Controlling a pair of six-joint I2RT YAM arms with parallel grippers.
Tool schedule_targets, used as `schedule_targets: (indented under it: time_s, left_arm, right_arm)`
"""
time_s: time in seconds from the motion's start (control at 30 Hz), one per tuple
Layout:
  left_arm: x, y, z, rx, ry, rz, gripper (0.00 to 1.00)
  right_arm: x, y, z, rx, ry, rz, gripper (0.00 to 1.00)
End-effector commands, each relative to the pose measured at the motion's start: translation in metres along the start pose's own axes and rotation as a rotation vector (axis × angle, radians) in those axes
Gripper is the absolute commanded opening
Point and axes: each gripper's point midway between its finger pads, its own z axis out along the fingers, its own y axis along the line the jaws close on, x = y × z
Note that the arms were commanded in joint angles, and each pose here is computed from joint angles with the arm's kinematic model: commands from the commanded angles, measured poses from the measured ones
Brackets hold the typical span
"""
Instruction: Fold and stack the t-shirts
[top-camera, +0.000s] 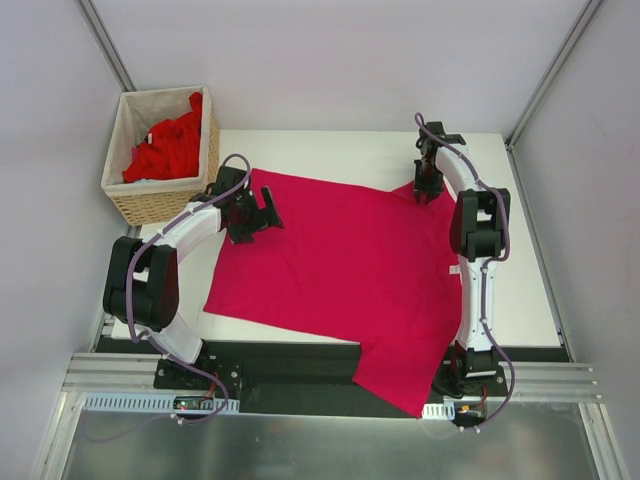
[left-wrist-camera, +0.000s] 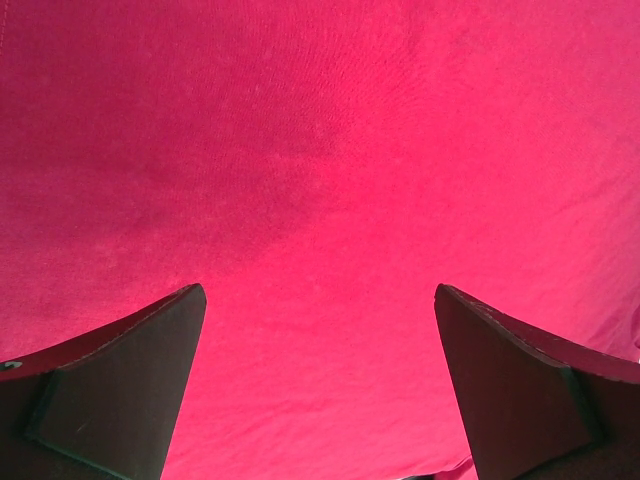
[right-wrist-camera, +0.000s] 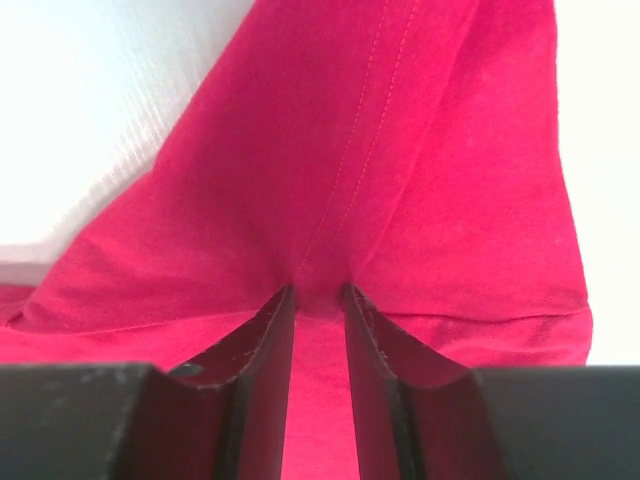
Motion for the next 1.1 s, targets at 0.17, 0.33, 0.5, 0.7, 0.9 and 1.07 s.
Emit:
schedule_targets:
  time_s: [0.17, 0.33, 0.5, 0.7, 0.9, 1.07]
  left_arm:
    - [-0.008, -0.002, -0.008, -0.012, -0.032, 0.025, 0.99]
    - [-0.008, -0.002, -0.009, -0.013, -0.034, 0.025, 0.99]
    - [-0.008, -0.002, -0.009, -0.010, -0.032, 0.027, 0.99]
    - [-0.007, -0.004, -0.010, -0.003, -0.029, 0.023, 0.99]
    - [-0.005, -0.003, -0.008, -0.004, -0.022, 0.024, 0.99]
    - [-0.005, -0.004, -0.009, 0.003, -0.021, 0.027, 0.99]
  right_arm:
    - [-0.003, 0.003, -0.006, -0.022, 0.003, 0.018, 0.01]
    - [-0.002, 0.001, -0.008, -0.014, 0.001, 0.018, 0.01]
    - [-0.013, 0.004, -0.037, -0.030, -0.071, 0.020, 0.01]
    - [-0.037, 0.012, -0.070, -0.064, -0.178, 0.023, 0.01]
    - [-0.050, 0.026, -0.076, -0.115, -0.217, 0.029, 0.01]
    - [-0.061, 0.044, -0.071, -0.189, -0.252, 0.051, 0.01]
